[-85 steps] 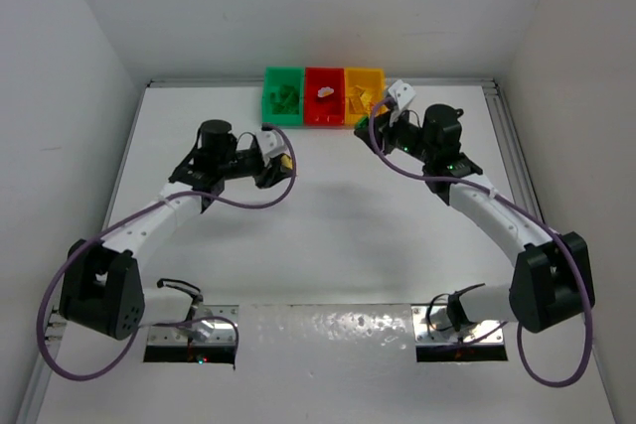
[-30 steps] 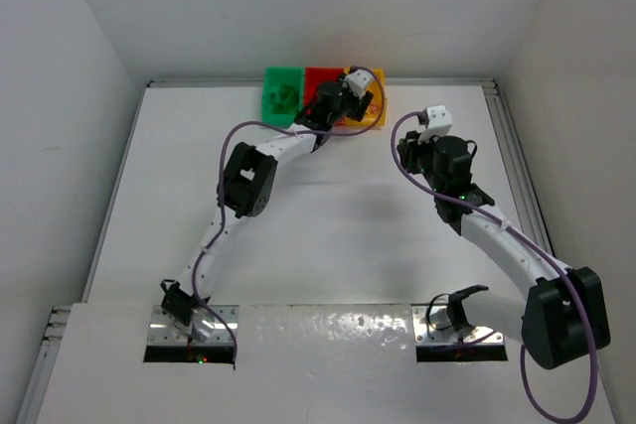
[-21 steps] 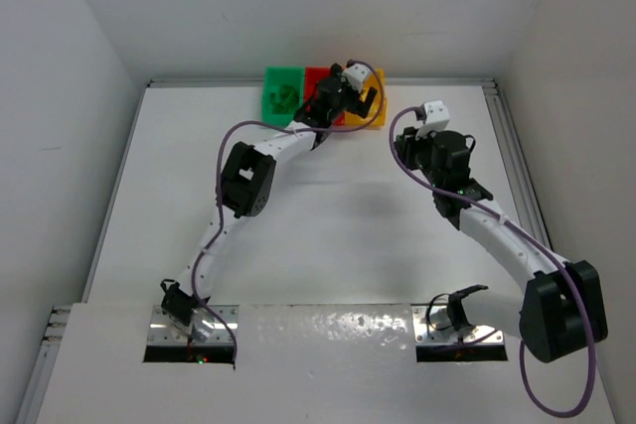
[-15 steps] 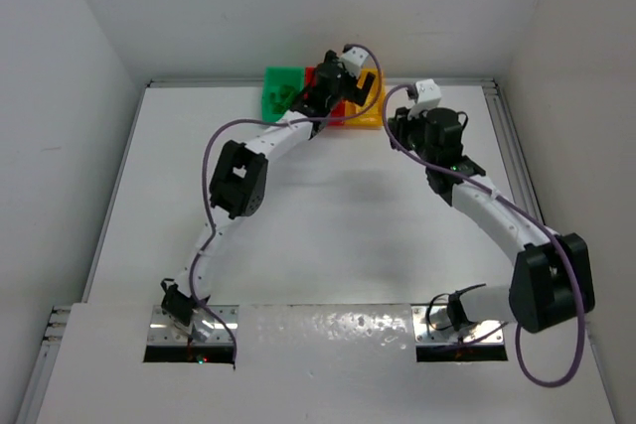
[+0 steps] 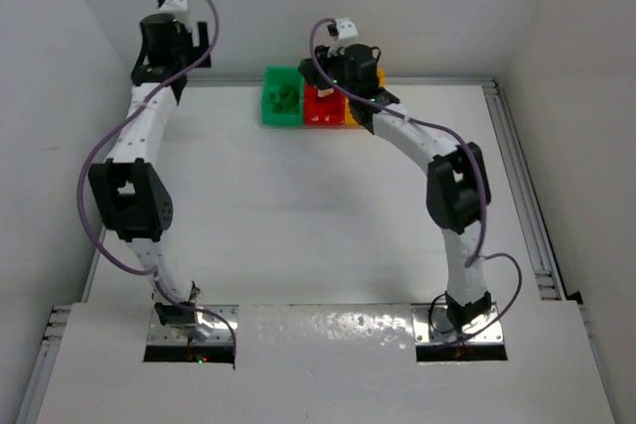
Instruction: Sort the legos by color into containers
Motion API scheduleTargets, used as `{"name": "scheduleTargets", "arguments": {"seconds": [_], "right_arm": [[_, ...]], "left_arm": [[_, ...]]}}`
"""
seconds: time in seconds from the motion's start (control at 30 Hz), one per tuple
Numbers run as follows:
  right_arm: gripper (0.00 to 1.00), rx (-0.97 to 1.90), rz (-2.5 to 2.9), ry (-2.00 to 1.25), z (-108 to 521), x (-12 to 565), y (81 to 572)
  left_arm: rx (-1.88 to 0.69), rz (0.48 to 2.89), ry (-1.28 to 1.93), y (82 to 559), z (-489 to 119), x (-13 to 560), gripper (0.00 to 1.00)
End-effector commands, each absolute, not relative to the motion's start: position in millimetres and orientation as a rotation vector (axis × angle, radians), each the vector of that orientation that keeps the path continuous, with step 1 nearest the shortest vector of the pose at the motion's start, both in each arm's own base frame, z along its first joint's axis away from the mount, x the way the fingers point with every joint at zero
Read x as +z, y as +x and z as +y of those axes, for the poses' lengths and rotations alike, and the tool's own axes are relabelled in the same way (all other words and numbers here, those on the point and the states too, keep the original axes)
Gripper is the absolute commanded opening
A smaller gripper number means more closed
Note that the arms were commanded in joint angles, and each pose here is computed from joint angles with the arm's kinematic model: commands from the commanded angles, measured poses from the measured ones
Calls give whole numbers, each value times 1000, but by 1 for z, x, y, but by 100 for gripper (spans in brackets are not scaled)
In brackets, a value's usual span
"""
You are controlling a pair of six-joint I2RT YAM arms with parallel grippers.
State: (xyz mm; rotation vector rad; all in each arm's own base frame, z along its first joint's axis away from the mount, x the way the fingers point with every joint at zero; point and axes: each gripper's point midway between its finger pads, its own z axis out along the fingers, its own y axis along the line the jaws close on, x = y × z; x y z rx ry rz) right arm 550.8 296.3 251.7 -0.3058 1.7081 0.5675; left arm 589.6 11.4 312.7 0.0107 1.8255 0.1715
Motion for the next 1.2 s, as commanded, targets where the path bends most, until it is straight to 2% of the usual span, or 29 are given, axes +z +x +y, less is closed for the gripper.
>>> {"name": "scheduleTargets", "arguments": {"seconds": [0.0,0.07,0.1,0.13,0.2,0.27,0.47,0.6,0.7,0.73,0.83,0.93,1.1,1.13,1.17], "right_arm": [[0,783,1577,-118,343,287,587],[0,797,1574,-29,351,276,605],[0,810,1607,-7,361,245,615],[0,846,1551,36,367,263,622],[0,841,1564,71,382,228,633],[0,818,1540,105,386,226,641],[0,720,1588,132,386,162,652],[0,737,1631,73,397,147,647],[12,720,1632,53,395,148,642],[30,713,1624,51,393,153,643],[62,703,1593,27,393,165,643],[70,726,1548,-10,396,186,641],[76,713,1497,-7,389,220,635],[79,709,1491,-13,387,228,633],[87,682,1510,-39,383,225,629]], "left_arm": [[216,2060,-34,536,47,256,89],[218,2113,-80,514,71,245,89],[214,2141,-88,505,75,238,88],[207,2184,-99,494,80,221,87],[209,2189,-155,482,93,216,86],[199,2222,-217,470,101,197,85],[151,2272,-252,460,97,173,82],[112,2280,-252,462,93,168,82],[97,2282,-243,465,91,165,82],[98,2286,-237,465,91,163,82],[57,2292,-220,465,84,162,82],[30,2292,-214,465,80,163,82],[34,2280,-192,468,81,169,82],[42,2281,-175,467,81,171,82],[48,2277,-162,468,82,174,82]]}}
